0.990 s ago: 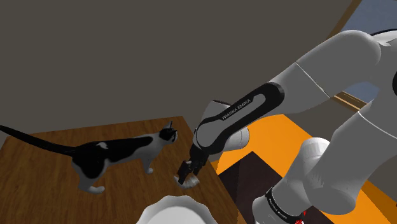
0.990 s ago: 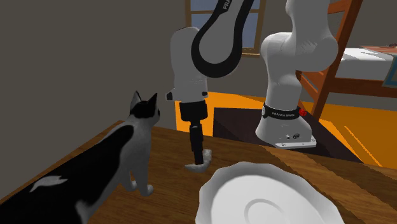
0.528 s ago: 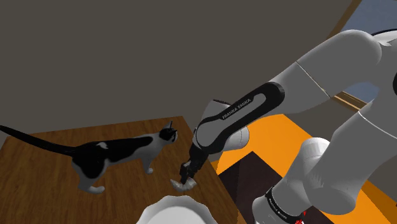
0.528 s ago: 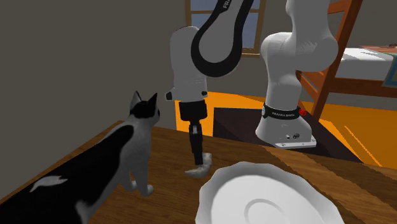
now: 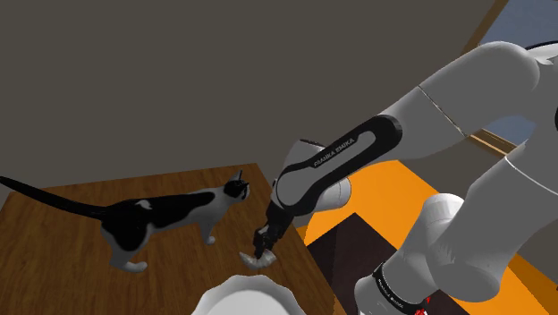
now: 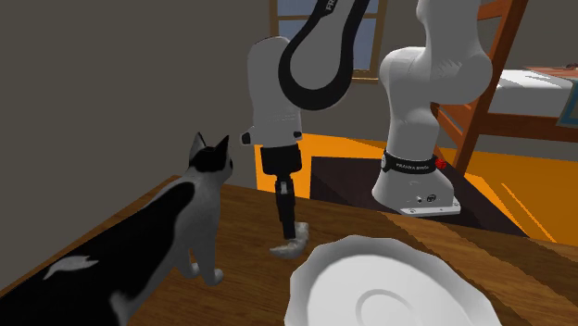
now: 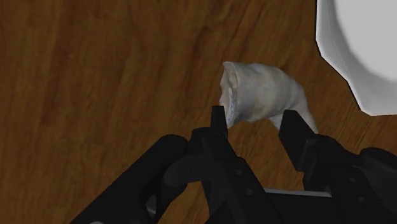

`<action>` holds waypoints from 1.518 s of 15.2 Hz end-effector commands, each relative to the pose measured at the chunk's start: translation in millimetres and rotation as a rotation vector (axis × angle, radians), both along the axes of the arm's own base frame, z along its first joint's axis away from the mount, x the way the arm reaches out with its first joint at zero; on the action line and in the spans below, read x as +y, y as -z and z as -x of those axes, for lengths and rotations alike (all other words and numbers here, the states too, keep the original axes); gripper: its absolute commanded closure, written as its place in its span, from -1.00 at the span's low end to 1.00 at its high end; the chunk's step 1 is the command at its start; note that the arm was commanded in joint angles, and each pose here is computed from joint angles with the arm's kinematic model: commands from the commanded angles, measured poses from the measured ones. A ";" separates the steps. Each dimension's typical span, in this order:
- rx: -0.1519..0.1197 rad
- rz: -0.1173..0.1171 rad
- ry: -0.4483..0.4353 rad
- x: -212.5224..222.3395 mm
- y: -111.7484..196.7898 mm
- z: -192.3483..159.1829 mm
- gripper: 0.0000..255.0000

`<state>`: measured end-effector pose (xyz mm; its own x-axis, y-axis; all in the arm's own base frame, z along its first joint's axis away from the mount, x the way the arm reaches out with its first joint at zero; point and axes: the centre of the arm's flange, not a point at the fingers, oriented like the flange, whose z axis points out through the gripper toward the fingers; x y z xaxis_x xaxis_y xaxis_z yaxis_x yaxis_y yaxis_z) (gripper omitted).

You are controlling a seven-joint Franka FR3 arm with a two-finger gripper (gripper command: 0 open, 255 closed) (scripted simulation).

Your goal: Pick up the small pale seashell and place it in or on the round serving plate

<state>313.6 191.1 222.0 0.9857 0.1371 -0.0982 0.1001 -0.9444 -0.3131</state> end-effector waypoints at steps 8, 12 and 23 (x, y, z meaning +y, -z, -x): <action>0.003 0.002 0.000 -0.1 -33.7 0.4 1.00; -0.253 0.047 -0.138 46.0 -30.3 27.2 -1.00; -0.398 0.073 -0.215 79.5 13.8 36.6 -1.00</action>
